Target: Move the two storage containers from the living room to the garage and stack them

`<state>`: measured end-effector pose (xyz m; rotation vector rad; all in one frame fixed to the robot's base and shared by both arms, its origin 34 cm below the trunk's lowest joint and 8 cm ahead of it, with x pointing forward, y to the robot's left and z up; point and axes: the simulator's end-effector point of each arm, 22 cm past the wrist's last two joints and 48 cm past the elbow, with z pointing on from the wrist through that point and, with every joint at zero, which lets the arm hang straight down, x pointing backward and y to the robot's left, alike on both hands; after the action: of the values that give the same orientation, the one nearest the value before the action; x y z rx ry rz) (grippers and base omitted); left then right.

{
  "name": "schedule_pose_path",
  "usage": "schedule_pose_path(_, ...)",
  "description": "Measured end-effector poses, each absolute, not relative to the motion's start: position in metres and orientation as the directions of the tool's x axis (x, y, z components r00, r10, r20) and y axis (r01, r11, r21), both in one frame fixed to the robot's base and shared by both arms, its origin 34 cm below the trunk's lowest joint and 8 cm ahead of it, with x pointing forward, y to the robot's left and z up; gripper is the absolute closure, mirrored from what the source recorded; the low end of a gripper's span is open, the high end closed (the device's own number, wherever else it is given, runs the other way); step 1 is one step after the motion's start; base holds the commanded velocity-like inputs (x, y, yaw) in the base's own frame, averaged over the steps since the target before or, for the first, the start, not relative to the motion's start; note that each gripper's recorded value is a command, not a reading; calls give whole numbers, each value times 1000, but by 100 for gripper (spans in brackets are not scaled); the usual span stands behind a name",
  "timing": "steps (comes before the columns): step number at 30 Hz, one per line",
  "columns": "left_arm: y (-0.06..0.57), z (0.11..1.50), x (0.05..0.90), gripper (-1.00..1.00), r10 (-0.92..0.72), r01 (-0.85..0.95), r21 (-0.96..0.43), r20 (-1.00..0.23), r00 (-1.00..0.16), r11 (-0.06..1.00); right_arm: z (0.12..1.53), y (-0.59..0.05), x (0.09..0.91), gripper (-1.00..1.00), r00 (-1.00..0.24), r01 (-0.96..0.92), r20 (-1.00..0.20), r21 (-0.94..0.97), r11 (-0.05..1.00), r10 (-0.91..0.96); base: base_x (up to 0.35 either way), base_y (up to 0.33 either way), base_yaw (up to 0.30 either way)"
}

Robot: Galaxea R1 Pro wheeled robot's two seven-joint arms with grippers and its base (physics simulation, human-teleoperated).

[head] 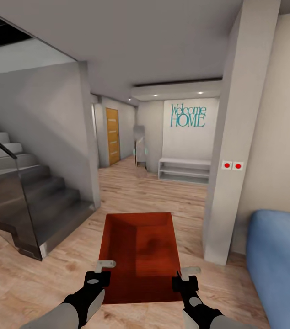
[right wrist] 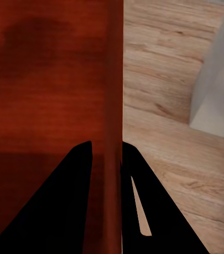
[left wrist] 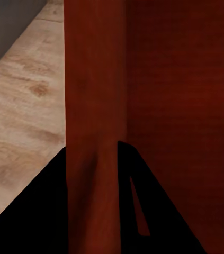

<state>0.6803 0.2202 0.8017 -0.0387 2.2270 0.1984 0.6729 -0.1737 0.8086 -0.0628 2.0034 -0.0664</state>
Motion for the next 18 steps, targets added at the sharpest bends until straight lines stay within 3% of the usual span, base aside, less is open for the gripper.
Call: schedule_pose_path(18, 220, 802, 680, 100, 42, -98, 129, -786, -617, 987, 809, -174, 673, 100, -420, -14, -905, -75, 997, -74, 321, 0, 0)
